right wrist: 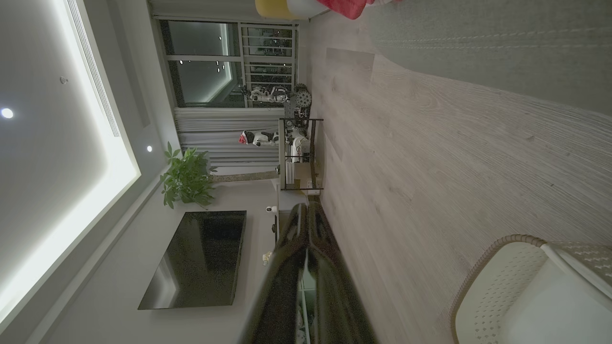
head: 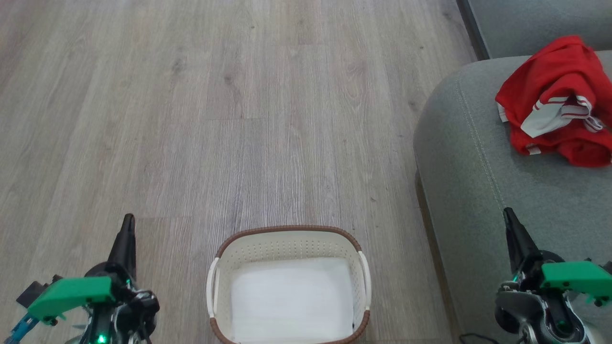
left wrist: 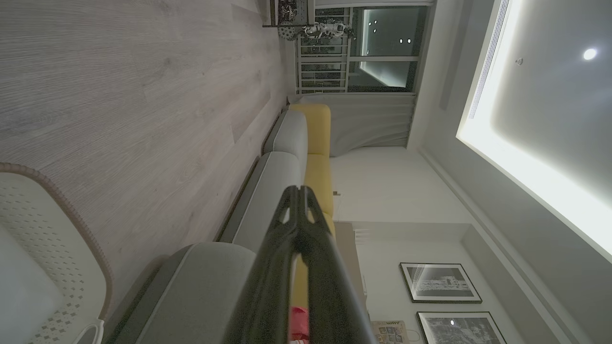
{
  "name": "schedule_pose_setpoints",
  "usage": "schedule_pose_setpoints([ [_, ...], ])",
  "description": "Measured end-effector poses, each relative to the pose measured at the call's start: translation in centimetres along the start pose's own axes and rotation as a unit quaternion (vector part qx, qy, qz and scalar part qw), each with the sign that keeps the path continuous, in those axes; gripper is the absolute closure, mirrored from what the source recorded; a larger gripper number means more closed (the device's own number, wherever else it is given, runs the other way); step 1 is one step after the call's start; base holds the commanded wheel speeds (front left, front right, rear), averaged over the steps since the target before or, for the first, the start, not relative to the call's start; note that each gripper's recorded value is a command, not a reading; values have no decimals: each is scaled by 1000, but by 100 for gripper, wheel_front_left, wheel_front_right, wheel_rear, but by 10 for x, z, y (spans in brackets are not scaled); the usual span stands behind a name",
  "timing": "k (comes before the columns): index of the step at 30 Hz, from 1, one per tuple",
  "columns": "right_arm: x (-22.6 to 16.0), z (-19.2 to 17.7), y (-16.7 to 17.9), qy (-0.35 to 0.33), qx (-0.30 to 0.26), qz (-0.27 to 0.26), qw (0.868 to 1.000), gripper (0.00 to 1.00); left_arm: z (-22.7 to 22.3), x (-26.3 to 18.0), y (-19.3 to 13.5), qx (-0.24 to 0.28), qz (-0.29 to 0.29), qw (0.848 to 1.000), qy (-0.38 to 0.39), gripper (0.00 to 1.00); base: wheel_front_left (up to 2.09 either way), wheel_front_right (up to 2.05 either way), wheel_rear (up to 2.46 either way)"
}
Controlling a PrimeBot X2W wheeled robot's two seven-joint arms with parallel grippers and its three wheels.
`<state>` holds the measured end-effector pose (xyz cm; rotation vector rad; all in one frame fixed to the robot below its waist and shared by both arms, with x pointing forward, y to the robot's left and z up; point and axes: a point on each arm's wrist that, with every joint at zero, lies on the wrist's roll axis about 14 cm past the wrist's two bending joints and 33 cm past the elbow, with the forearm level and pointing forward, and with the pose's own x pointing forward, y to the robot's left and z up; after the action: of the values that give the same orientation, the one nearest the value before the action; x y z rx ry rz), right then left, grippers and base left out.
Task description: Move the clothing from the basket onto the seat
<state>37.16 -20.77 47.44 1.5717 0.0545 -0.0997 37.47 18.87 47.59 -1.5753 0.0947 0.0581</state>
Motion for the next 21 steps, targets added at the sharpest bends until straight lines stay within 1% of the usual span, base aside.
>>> schedule_pose_setpoints([
  [21, 0, 0, 0, 0, 0, 0, 1000, 100, 0, 0, 0, 0, 0, 1000, 0, 100, 0, 0, 0],
])
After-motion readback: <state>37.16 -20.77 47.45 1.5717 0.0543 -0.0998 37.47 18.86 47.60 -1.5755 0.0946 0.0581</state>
